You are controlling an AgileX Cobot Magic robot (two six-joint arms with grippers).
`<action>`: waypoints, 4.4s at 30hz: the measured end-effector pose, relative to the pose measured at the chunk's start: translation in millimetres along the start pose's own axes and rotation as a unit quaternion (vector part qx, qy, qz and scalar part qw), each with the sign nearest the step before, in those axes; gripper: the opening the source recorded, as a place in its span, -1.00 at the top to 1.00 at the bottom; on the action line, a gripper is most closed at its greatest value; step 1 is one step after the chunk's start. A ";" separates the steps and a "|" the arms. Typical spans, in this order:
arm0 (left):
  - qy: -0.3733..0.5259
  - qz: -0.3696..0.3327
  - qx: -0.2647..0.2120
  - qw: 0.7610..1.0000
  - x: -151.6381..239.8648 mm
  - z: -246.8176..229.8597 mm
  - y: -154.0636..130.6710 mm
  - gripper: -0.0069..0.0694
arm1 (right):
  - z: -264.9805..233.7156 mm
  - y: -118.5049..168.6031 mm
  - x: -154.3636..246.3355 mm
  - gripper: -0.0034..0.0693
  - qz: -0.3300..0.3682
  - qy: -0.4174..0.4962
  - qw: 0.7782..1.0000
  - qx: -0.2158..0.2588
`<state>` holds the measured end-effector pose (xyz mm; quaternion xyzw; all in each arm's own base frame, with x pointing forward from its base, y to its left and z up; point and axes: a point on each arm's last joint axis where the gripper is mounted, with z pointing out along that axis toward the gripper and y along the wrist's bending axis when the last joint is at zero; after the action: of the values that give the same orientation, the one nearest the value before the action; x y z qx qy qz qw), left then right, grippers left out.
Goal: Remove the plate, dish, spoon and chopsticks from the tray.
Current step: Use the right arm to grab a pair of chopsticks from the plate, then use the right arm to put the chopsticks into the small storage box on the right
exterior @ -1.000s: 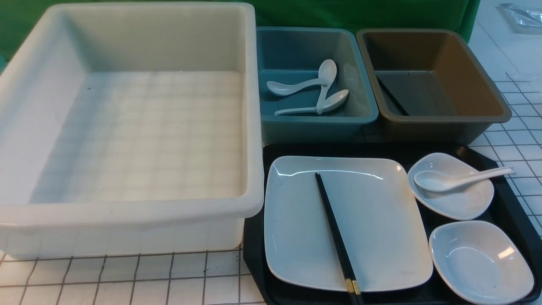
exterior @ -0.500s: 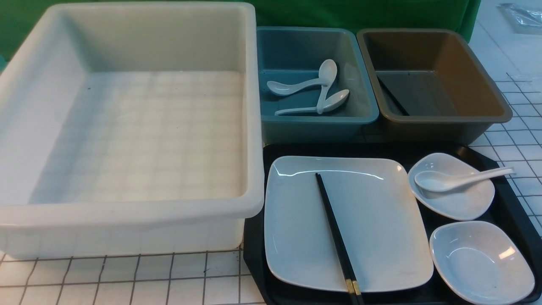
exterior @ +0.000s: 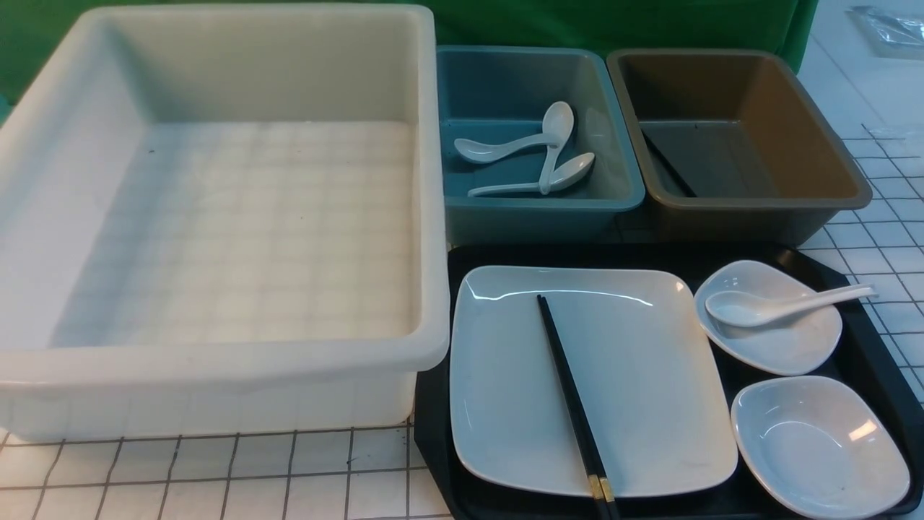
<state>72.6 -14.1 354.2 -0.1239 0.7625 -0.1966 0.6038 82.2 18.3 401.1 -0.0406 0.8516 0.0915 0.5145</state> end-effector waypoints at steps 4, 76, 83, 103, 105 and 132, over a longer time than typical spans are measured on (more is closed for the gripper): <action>0.176 0.013 -0.019 0.984 0.0 32.3 -3.5 0.86 | 29.7 -4.8 -11.3 0.83 -0.034 0.123 0.992 0.018; 0.523 0.313 0.217 0.763 70.3 145.0 -165.3 0.87 | 315.0 141.6 89.4 -0.58 -0.154 0.404 0.893 -0.125; 0.522 0.316 0.215 0.763 70.2 145.4 -164.8 0.87 | 327.7 140.5 107.7 -0.56 -0.154 0.433 0.881 -0.115; 0.510 0.318 0.216 0.769 69.3 147.5 -165.6 0.87 | 306.4 133.7 59.7 0.48 -0.202 0.396 0.890 -0.105; 0.486 0.313 0.223 0.785 67.6 151.3 -169.0 0.87 | 298.0 111.9 35.3 0.48 -0.181 0.370 0.907 -0.084; 0.230 0.283 0.288 0.885 37.3 178.6 -199.6 0.86 | 461.1 -50.5 -70.5 0.43 -0.068 0.031 0.996 0.051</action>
<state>227.1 -234.8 376.7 0.3252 0.7925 -0.2516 0.4505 524.0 58.2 248.5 -0.0751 0.8658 0.0119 0.4945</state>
